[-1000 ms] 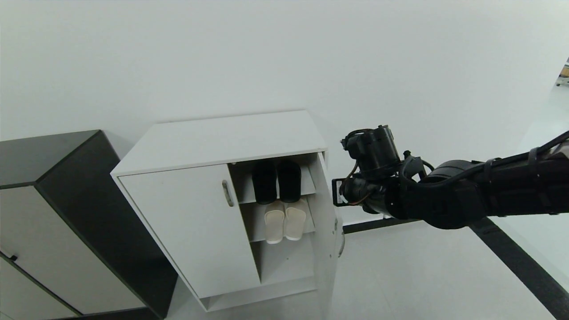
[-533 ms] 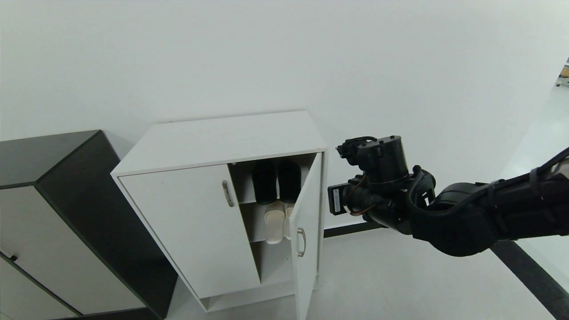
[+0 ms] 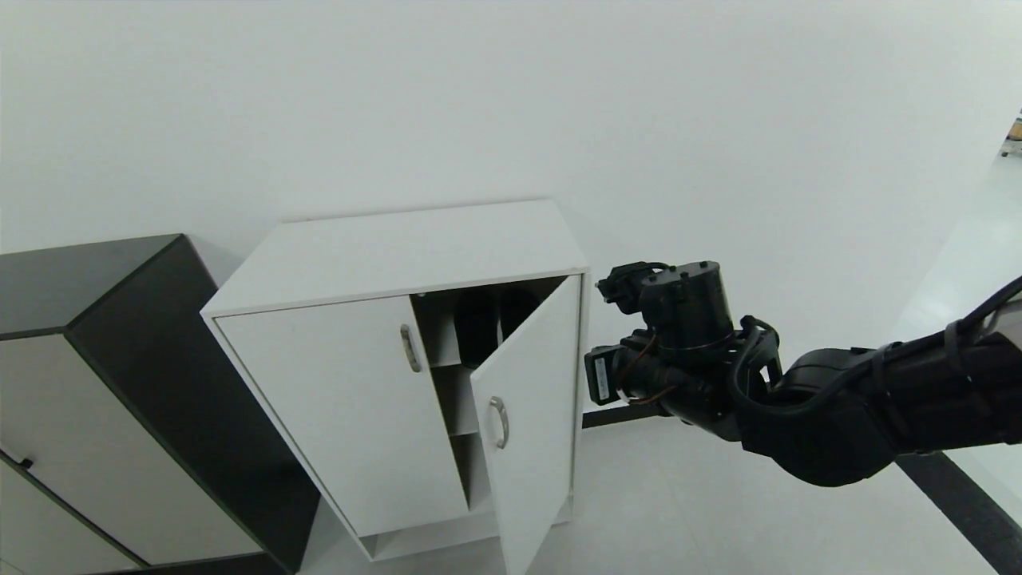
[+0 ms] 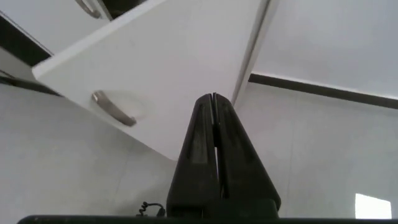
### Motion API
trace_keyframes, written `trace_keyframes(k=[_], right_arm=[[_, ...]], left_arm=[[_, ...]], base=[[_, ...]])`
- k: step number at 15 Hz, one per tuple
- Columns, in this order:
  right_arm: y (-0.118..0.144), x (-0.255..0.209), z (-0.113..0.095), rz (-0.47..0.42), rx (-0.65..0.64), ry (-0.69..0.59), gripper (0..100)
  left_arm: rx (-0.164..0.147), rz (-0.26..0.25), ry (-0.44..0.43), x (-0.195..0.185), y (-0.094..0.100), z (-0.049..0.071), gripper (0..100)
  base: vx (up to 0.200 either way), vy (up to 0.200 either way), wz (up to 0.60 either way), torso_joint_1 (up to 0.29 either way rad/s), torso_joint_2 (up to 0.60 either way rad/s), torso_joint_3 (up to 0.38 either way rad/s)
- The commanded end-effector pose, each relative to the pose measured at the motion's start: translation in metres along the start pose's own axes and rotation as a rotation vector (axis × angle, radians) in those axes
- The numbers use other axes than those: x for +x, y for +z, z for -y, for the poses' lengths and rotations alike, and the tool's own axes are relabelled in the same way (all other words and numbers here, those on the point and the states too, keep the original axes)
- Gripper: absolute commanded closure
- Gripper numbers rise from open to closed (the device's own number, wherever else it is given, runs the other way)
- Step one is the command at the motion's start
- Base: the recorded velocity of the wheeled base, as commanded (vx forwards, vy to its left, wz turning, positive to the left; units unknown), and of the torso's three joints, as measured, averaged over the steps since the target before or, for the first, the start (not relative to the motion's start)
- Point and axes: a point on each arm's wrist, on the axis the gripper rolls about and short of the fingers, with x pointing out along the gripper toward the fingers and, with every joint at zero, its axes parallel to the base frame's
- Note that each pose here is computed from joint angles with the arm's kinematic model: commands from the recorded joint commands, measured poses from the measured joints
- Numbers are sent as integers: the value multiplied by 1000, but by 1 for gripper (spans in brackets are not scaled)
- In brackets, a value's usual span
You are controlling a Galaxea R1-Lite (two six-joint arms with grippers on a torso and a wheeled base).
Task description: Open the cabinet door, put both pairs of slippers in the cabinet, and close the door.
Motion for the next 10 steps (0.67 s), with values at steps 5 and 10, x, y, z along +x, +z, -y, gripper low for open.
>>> trace_keyframes(k=[5,10], right_arm=[[-7,0,-1,-23,-8,26,100],[-24,-10,5,-1,-76,75,100]], left_arm=[[0,1,1,0,0,0,100],[0,1,1,0,0,0,100]], base=[[0,0,360,1,3,0],[0,0,0,0,0,0]])
